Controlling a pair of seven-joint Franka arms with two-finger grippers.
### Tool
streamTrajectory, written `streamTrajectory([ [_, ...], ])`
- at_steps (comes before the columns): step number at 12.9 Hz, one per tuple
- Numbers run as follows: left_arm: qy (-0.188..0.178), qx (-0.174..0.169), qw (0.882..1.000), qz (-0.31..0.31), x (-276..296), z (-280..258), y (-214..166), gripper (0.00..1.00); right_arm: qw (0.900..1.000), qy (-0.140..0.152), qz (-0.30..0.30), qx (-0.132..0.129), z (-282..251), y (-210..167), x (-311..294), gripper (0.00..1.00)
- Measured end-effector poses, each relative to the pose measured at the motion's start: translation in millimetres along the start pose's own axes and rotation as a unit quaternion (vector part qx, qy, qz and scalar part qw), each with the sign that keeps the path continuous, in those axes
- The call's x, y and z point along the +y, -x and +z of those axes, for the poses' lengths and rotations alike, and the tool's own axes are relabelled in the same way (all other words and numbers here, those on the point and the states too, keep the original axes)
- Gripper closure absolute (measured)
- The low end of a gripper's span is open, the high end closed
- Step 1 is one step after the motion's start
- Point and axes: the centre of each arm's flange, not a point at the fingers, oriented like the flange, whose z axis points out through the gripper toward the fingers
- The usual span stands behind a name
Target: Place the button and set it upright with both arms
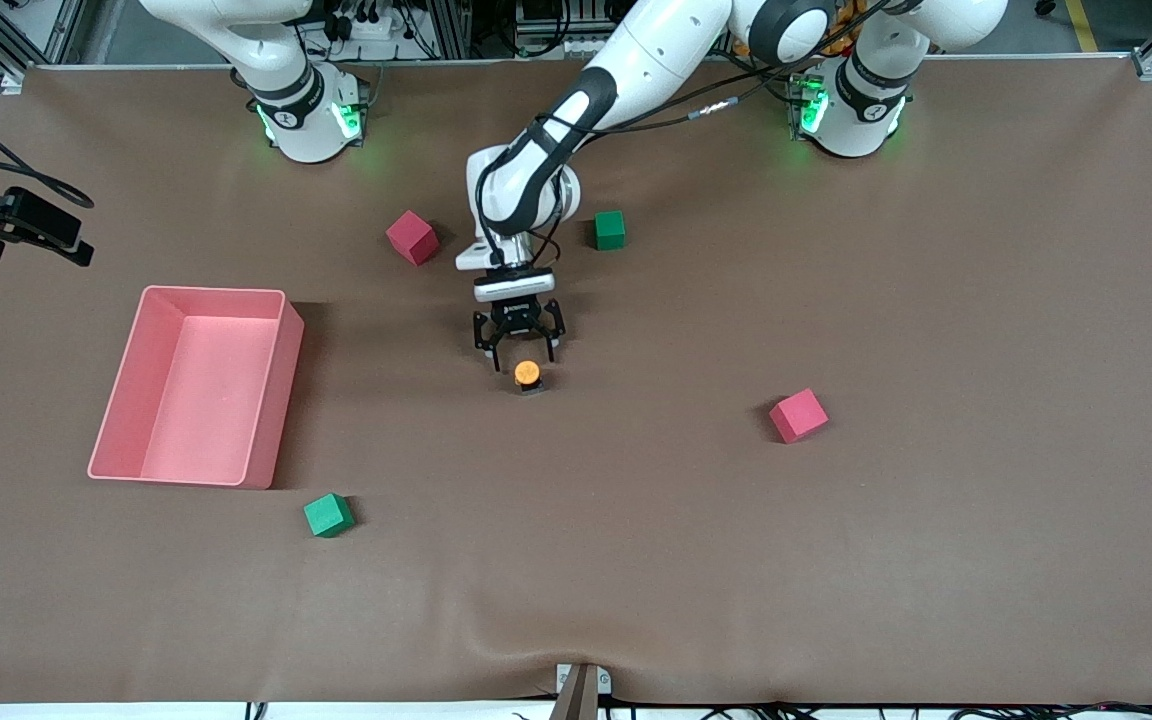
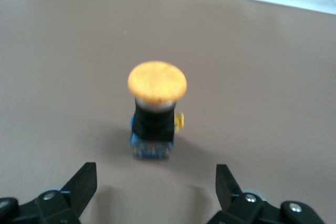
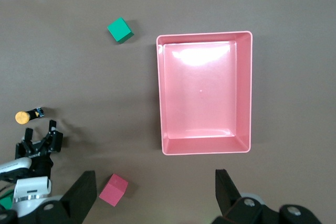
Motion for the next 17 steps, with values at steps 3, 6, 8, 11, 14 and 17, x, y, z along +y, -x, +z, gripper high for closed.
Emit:
streamTrajectory([
  [3,-0.065,-0.088,0.991,-0.081,20,-58,-17,0.0,1.0,0.0,-0.001,0.0,0,0,-1,0.0],
  [6,-0.131,-0.207,0.962,-0.118,34,-117,-80,0.0,1.0,0.001,-0.003,0.002,0,0,-1,0.0],
  [8,-0.15,-0.256,0.947,-0.119,36,-153,-138,0.0,1.0,0.006,-0.002,0.003,0,-1,0,0.0],
  [11,-0.172,-0.3,0.933,-0.098,15,-179,-248,0.0,1.0,0.01,-0.002,0.003,0,-1,1,0.0],
  [14,-0.176,-0.333,0.924,-0.072,-32,-172,-370,0.0,1.0,0.011,-0.002,0.002,1,-1,1,0.0],
  [17,-0.126,-0.368,0.92,-0.05,-97,-158,-495,0.0,1.0,0.02,-0.001,0.001,3,-2,3,0.0],
])
